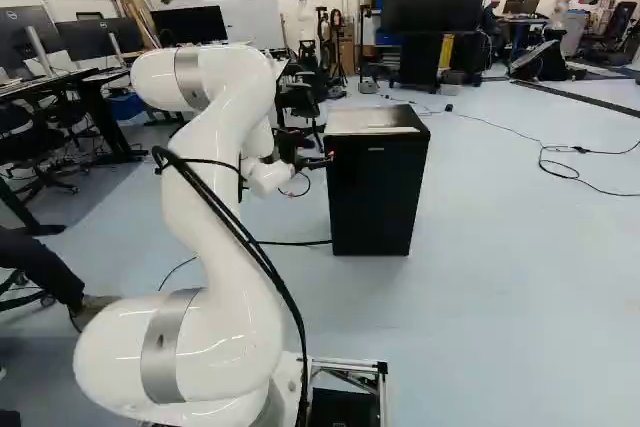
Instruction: Open the fridge door
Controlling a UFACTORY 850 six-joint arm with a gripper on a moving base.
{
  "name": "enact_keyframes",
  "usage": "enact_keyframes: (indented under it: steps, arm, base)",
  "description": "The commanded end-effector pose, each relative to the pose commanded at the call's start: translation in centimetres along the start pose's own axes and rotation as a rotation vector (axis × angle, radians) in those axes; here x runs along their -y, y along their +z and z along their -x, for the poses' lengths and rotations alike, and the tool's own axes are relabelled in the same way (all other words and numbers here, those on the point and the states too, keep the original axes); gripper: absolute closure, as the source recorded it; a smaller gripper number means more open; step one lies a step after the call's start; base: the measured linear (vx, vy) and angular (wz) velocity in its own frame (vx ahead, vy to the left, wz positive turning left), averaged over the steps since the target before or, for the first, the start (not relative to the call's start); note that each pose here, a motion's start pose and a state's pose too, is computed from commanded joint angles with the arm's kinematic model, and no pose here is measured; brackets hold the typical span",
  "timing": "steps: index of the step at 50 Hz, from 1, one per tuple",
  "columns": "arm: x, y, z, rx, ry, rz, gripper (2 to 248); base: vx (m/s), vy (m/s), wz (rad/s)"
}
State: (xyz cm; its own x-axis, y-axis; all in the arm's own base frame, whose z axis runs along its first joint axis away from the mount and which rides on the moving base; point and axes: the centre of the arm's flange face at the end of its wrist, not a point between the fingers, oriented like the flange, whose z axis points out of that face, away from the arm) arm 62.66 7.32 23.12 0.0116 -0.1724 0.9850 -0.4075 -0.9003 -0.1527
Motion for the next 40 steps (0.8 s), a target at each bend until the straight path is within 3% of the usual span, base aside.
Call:
enact_keyframes:
  steps: [40]
  arm:
    - [1.5,1.5,1.1,-0.025,0.080,0.153,3]
  base:
    - [0.000,0.000,0.000]
